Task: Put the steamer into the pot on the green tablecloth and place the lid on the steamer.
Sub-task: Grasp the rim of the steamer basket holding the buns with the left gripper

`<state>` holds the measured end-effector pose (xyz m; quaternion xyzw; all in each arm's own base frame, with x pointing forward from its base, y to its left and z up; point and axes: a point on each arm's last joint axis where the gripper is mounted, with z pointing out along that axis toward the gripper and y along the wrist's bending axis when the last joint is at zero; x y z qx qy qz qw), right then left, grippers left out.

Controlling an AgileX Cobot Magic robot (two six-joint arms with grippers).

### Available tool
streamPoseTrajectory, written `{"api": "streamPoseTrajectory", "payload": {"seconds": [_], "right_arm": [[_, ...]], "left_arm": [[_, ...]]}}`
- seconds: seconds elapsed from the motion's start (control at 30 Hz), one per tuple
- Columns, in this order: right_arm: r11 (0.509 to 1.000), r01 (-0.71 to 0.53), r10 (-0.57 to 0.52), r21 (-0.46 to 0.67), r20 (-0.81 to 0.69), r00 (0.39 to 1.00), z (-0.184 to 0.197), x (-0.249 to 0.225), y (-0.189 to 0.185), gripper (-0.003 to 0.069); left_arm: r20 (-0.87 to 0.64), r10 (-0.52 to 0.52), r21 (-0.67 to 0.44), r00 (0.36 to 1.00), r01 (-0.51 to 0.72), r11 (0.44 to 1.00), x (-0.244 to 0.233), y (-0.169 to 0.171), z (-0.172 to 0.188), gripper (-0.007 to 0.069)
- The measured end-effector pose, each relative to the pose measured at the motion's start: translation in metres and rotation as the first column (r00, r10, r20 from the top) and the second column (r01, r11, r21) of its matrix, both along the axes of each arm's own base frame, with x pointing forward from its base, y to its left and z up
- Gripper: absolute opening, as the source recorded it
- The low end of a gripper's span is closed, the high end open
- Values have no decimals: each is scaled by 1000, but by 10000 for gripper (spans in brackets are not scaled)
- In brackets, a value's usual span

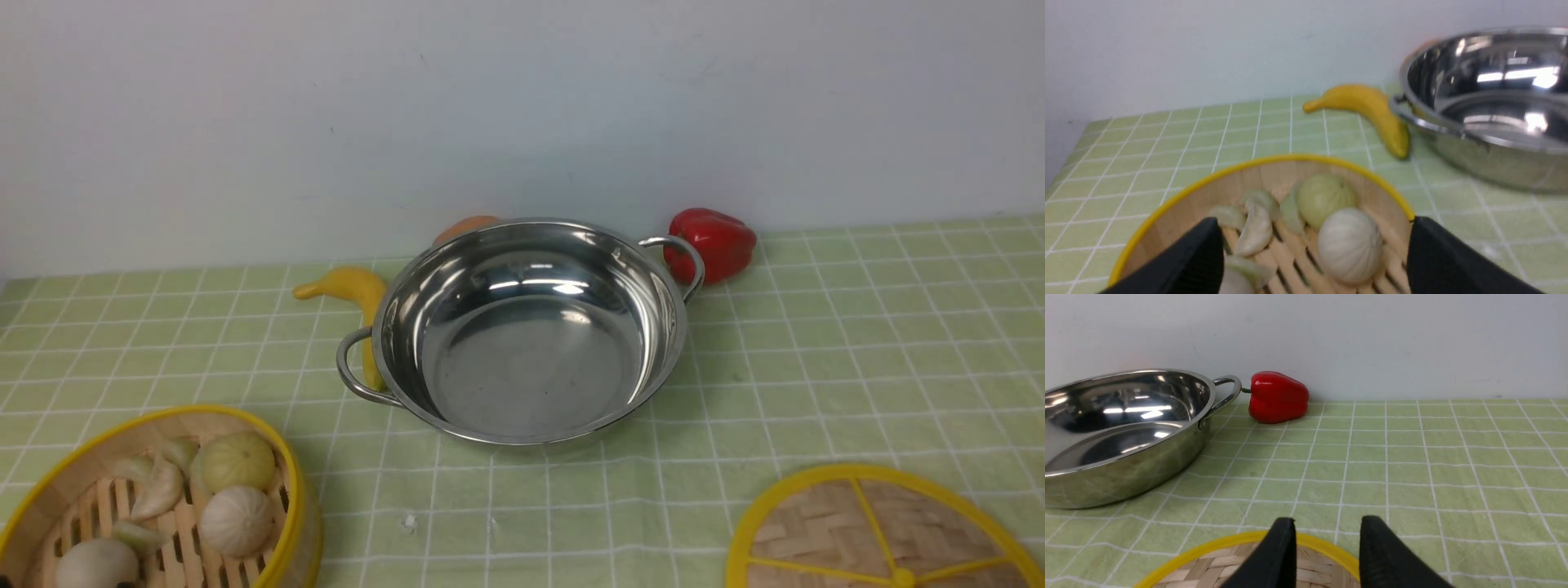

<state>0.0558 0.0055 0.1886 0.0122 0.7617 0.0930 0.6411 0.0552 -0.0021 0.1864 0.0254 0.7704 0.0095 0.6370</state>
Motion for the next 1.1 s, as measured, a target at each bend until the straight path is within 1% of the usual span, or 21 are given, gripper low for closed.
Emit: {"api": "streamPoseTrajectory", "payload": {"seconds": [0.17,0.2,0.23,0.27,0.33,0.47,0.57,0.67,0.77,0.83,0.93,1.03,1.1], "right_arm": [[1000,0,0,0,0,1000,0,0,0,240],[1000,0,0,0,0,1000,0,0,0,240],[1000,0,0,0,0,1000,0,0,0,240],[1000,0,0,0,0,1000,0,0,0,240],[1000,0,0,0,0,1000,0,0,0,240],[1000,0,0,0,0,1000,0,0,0,240],[1000,0,0,0,0,1000,0,0,0,240],[1000,0,0,0,0,1000,0,0,0,240],[1000,0,0,0,0,1000,0,0,0,240],[1000,0,0,0,0,1000,0,0,0,240],[1000,0,0,0,0,1000,0,0,0,240],[1000,0,0,0,0,1000,0,0,0,240],[1000,0,0,0,0,1000,0,0,0,240]], "left_arm": [[136,26,-152,990,-5,988,2,0,13,557],[163,37,-198,986,-4,980,2,0,15,557],[163,38,-205,986,-4,979,2,0,15,557],[196,55,-250,979,-4,968,2,1,19,557],[253,87,-304,964,-7,953,1,3,24,557],[349,141,-340,926,-16,940,0,7,34,557],[359,154,-367,920,-13,930,0,8,35,557],[346,161,-422,924,0,907,0,8,34,557],[295,136,-479,946,23,878,-1,4,37,557],[284,120,-483,951,34,875,-2,3,42,557],[270,56,-452,961,75,889,-9,-3,65,557],[246,-10,-364,969,102,926,-15,-7,83,557],[186,-68,-274,980,118,955,-17,-11,93,557]]}}
